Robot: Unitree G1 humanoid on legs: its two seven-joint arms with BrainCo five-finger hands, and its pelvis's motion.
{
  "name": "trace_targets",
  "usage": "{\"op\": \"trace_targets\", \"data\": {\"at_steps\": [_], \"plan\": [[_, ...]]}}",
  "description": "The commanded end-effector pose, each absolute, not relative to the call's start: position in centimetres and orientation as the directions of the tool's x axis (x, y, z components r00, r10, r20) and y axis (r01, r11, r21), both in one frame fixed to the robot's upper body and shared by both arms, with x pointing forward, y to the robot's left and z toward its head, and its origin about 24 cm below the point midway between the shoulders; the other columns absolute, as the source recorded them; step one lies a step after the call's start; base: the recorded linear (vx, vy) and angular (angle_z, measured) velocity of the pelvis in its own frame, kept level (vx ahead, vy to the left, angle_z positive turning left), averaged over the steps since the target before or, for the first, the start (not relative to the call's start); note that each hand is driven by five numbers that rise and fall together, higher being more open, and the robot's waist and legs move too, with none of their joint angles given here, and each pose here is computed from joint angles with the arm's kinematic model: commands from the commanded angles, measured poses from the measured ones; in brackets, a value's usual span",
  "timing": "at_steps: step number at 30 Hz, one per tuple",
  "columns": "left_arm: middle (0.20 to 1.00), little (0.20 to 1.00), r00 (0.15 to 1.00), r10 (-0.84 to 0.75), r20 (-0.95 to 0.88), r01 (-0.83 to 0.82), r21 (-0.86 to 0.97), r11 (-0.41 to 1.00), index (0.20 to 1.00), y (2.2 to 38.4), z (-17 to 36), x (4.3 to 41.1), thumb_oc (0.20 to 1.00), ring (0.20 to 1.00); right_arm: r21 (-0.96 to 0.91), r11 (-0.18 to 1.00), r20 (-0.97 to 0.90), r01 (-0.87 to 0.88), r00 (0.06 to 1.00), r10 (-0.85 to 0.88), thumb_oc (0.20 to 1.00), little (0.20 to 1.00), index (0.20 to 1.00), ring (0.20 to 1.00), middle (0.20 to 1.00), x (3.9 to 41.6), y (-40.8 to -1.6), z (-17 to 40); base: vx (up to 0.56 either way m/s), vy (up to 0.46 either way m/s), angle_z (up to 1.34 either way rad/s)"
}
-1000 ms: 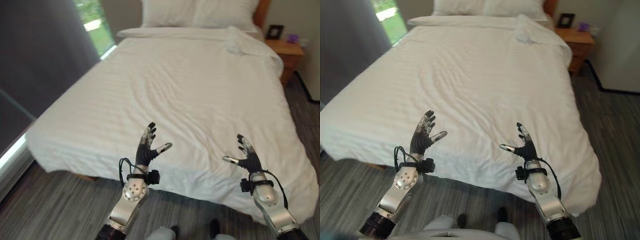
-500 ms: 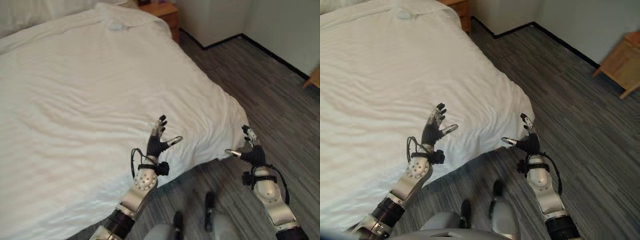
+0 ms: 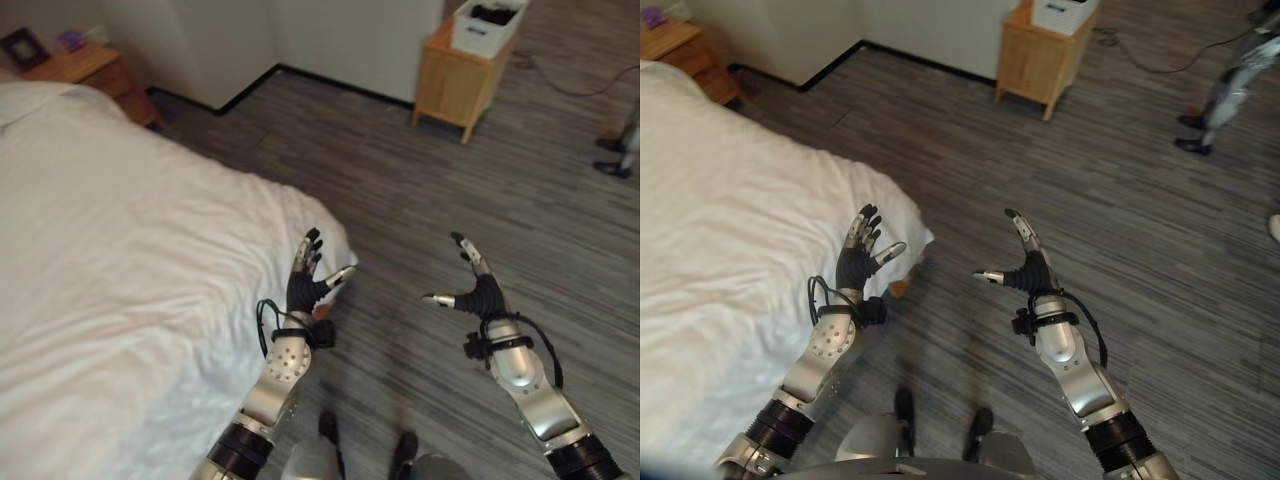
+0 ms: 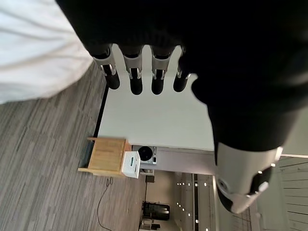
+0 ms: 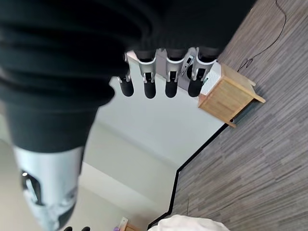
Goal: Making the bed.
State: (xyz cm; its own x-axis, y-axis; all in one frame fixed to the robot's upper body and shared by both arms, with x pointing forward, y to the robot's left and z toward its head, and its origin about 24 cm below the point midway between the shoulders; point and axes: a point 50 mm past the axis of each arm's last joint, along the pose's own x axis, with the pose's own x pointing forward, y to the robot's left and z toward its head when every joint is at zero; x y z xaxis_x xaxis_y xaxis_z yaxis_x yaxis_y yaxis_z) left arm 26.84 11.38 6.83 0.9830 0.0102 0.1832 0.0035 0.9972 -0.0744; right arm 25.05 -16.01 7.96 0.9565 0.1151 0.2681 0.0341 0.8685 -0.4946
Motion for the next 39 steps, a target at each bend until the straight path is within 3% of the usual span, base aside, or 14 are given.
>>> {"op": "trace_targets", "data": {"at_steps": [1, 18, 19, 25, 30, 39], "plan": [[1.000, 1.000, 0.942, 0.025, 0.334, 0.023, -0.139, 0.990, 1.000, 10.2, 10.0, 27.5, 1.000, 1.000, -0.466, 0.876, 0.454, 0.123, 0.884, 0.117, 1.000, 1.000, 1.000, 1.000, 1.000, 25.3, -15.7, 11.8, -0.04, -0.034, -0.36], [1.000, 1.000, 0.962, 0.039, 0.272, 0.010, -0.179, 0.984, 1.000, 11.5, 8.7, 26.6, 1.000, 1.000, -0.344, 0.939, 0.270, 0.030, 0.960, 0.068, 1.000, 1.000, 1.000, 1.000, 1.000, 25.0, -16.4, 8.4, 0.08, 0.031, -0.48], [1.000, 1.000, 0.971, 0.134, -0.196, -0.143, -0.033, 0.989, 1.000, 20.2, -1.4, 22.1, 1.000, 1.000, -0.076, 0.981, -0.290, 0.180, 0.937, -0.194, 1.000, 1.000, 1.000, 1.000, 1.000, 22.0, -20.2, -3.5, 0.04, 0.028, -0.10], [1.000, 1.000, 0.977, 0.117, -0.177, -0.118, 0.007, 0.993, 1.000, 20.3, -0.9, 21.9, 1.000, 1.000, -0.117, 0.981, -0.240, 0.157, 0.954, -0.181, 1.000, 1.000, 1.000, 1.000, 1.000, 22.5, -20.8, -2.4, 0.03, 0.023, -0.17], [1.000, 1.000, 0.992, 0.122, -0.043, -0.113, 0.170, 0.979, 1.000, 21.1, 1.6, 23.0, 1.000, 1.000, -0.200, 0.966, -0.092, 0.166, 0.978, -0.187, 1.000, 1.000, 1.000, 1.000, 1.000, 24.4, -21.7, 0.7, 0.00, 0.067, 0.09], [1.000, 1.000, 0.973, 0.165, 0.163, -0.205, 0.273, 0.940, 1.000, 21.9, 5.5, 24.6, 1.000, 1.000, -0.231, 0.961, 0.135, 0.150, 0.983, -0.120, 1.000, 1.000, 1.000, 1.000, 1.000, 25.5, -21.6, 5.4, 0.24, 0.025, 0.22]]}}
